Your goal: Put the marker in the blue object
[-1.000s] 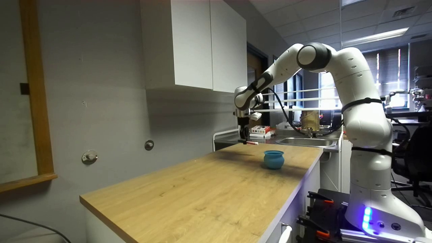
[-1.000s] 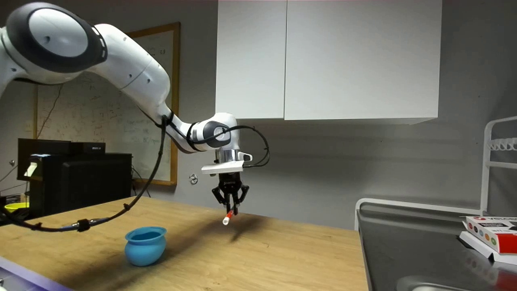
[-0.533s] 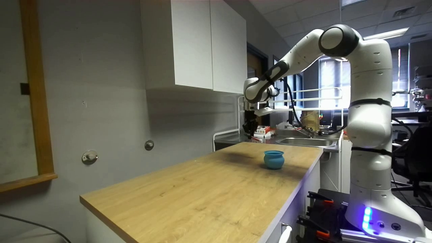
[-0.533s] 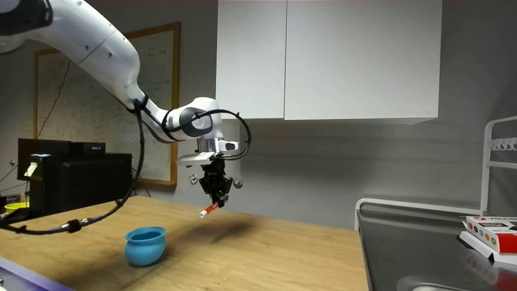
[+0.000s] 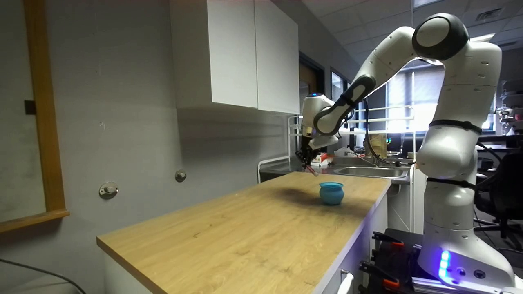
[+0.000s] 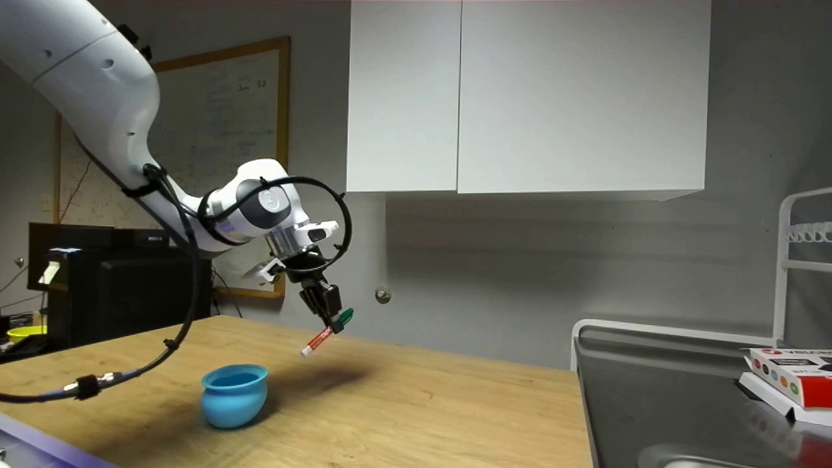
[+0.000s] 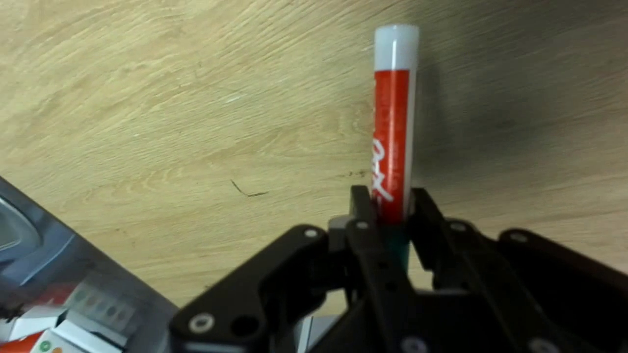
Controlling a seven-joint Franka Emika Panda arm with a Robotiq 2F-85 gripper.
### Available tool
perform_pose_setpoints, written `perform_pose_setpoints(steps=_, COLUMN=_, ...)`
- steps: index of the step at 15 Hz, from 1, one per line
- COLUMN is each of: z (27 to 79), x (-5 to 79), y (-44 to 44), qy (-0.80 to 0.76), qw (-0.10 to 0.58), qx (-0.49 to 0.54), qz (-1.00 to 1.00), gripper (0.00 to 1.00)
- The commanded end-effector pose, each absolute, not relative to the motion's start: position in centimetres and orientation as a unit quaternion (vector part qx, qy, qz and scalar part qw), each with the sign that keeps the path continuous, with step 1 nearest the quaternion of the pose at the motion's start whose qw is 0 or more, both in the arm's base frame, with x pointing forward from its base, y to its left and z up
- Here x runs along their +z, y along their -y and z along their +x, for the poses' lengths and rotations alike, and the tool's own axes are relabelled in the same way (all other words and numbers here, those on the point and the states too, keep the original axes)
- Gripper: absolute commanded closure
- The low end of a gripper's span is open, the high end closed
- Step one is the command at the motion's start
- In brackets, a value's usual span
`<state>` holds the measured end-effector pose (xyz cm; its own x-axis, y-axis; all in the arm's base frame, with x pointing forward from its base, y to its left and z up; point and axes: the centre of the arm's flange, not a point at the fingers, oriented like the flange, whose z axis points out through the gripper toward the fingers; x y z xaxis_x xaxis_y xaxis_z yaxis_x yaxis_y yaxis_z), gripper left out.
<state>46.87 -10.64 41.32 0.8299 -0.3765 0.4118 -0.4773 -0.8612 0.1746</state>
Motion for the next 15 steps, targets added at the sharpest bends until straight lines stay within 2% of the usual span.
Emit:
perform_pose_setpoints(steps=1, z=43.1, x=40.3, y=5.6, qy=0.264, qw=0.186, qx=0.219, qz=0.921, gripper=0.92)
perform_pose_setpoints(steps=8, z=39.4, x=39.6, y=-0.2, qy=0.265, qw=0.217, qx=0.213, qz=0.915, gripper=0.92)
perform_pose_setpoints(steps=15, z=37.9, x=40.9, y=-0.2, qy=0.273, qw=0.227, qx=0.209, qz=0.911, gripper=0.92)
